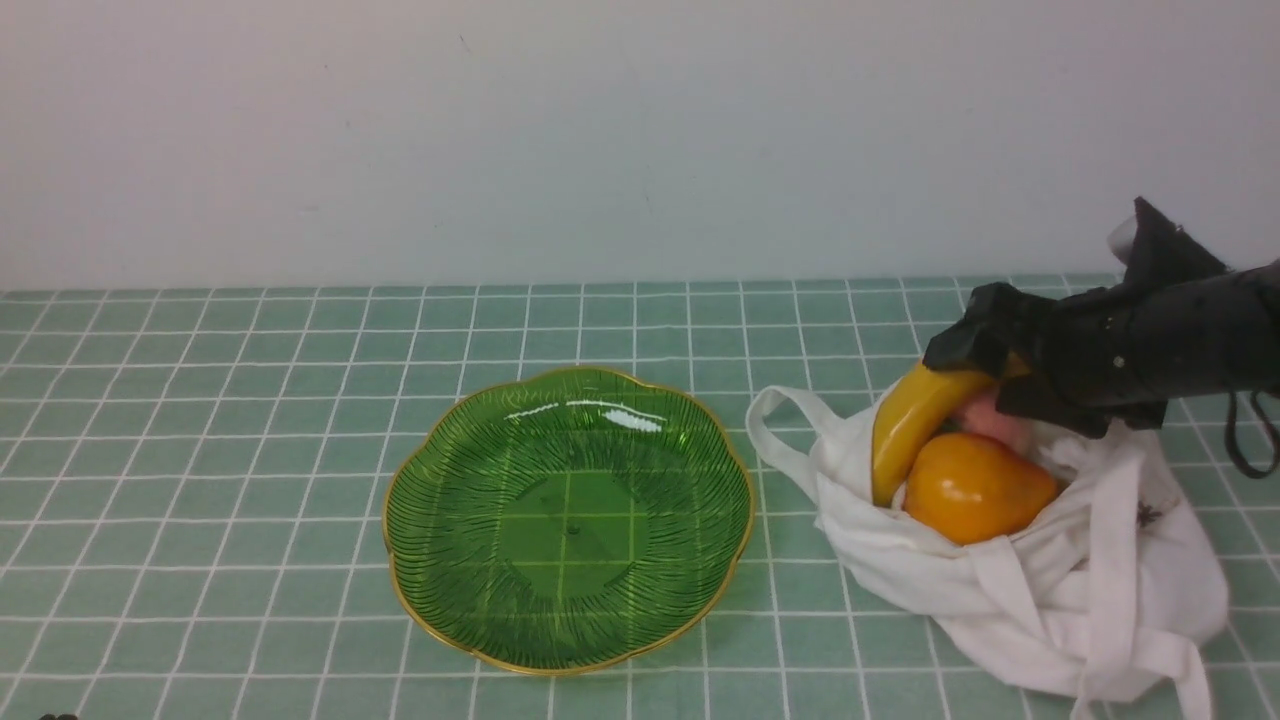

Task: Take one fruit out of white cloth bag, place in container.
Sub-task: 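Reach into the bag and grasp the banana with the right gripper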

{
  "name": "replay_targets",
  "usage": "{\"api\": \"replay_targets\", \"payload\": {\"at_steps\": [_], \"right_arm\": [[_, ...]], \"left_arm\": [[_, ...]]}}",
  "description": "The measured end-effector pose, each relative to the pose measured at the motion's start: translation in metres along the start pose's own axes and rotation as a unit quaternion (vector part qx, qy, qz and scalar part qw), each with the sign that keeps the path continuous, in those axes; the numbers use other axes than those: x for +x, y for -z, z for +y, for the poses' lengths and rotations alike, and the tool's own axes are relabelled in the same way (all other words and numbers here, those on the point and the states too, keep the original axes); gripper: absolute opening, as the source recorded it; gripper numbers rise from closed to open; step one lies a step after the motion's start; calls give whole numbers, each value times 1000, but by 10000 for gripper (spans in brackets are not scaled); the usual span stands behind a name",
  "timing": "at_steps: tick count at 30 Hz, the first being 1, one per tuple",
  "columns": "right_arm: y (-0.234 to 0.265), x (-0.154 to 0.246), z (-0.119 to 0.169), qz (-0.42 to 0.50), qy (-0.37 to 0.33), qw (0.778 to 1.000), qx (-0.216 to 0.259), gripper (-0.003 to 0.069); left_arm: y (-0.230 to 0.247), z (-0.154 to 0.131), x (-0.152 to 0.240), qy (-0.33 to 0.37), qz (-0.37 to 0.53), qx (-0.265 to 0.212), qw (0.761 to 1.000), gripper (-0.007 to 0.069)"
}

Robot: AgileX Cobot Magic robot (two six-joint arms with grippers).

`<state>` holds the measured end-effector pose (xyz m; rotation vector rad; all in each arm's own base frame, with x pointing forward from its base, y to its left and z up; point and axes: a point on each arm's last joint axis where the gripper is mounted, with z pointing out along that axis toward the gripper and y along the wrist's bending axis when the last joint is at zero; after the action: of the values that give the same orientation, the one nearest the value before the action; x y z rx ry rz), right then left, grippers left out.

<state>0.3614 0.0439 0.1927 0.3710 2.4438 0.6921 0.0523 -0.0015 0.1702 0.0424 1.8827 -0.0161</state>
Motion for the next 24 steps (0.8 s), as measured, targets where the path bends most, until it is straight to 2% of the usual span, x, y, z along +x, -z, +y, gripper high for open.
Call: {"api": "replay_targets", "payload": {"at_steps": [1,5,6,8,10,14,21,24], "right_arm": [[-1,0,-1,0,-2,1000,1,445],[-2,0,0,2,-12,1000,-5,249],[-2,1,0,3,-12,1000,-5,146],[-3,1,-1,3,-3,1000,-2,43],[-5,2,-3,7,4,1000,3,7],[-1,2,0,6,12,1000,-2,-12],[19,2,17,13,23,999,-41,-10],[21,5,25,20,33,998,-51,23]], "left_arm": [[0,0,0,0,0,0,1000,-8],[0,0,0,0,0,0,1000,-8],[0,0,0,0,0,0,1000,-8],[0,0,0,0,0,0,1000,-8],[0,0,0,0,0,0,1000,-8],[0,0,0,0,0,0,1000,-8],[0,0,0,0,0,0,1000,-8],[0,0,0,0,0,0,1000,-8]]}}
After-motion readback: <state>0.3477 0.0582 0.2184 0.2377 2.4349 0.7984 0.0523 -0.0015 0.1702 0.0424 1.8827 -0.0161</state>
